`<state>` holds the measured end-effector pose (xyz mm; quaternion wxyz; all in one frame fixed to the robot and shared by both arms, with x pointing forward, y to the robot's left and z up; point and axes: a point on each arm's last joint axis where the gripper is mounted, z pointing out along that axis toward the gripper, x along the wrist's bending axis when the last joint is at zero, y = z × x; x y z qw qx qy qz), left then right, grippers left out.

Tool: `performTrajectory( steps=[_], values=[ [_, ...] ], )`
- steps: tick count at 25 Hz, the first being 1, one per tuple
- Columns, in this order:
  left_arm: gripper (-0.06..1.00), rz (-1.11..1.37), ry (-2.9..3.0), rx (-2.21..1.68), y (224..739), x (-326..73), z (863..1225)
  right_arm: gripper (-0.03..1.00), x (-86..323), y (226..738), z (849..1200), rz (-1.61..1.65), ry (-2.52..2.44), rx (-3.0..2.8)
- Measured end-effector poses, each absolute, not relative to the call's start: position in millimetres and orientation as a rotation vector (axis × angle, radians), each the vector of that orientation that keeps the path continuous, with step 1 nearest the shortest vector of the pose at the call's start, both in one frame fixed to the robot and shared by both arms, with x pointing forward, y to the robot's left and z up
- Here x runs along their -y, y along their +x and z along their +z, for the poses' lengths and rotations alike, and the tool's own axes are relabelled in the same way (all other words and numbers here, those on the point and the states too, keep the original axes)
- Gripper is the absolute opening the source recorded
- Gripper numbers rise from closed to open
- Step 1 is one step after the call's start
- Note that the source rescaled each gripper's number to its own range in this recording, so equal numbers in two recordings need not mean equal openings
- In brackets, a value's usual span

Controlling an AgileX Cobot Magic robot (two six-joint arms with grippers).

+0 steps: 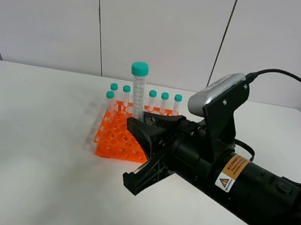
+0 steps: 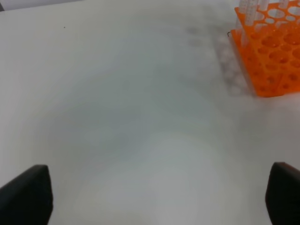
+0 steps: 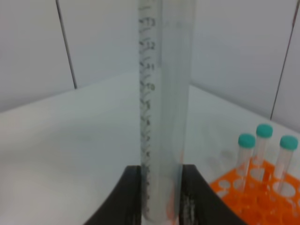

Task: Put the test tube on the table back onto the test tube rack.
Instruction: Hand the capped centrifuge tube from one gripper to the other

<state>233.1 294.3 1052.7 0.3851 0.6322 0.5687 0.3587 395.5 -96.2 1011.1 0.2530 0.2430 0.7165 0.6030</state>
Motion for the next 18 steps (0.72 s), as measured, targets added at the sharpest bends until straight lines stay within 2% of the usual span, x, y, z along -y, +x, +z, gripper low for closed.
performTrajectory(
  steps=[13,18],
  values=[
    [1.00,0.913,1.610,-1.448,233,-294,1053,0.02,104,391,997,1.561,0.673,-2.012],
    [1.00,0.913,1.610,-1.448,233,-294,1053,0.02,112,387,1007,1.540,0.660,-1.997]
  ],
)
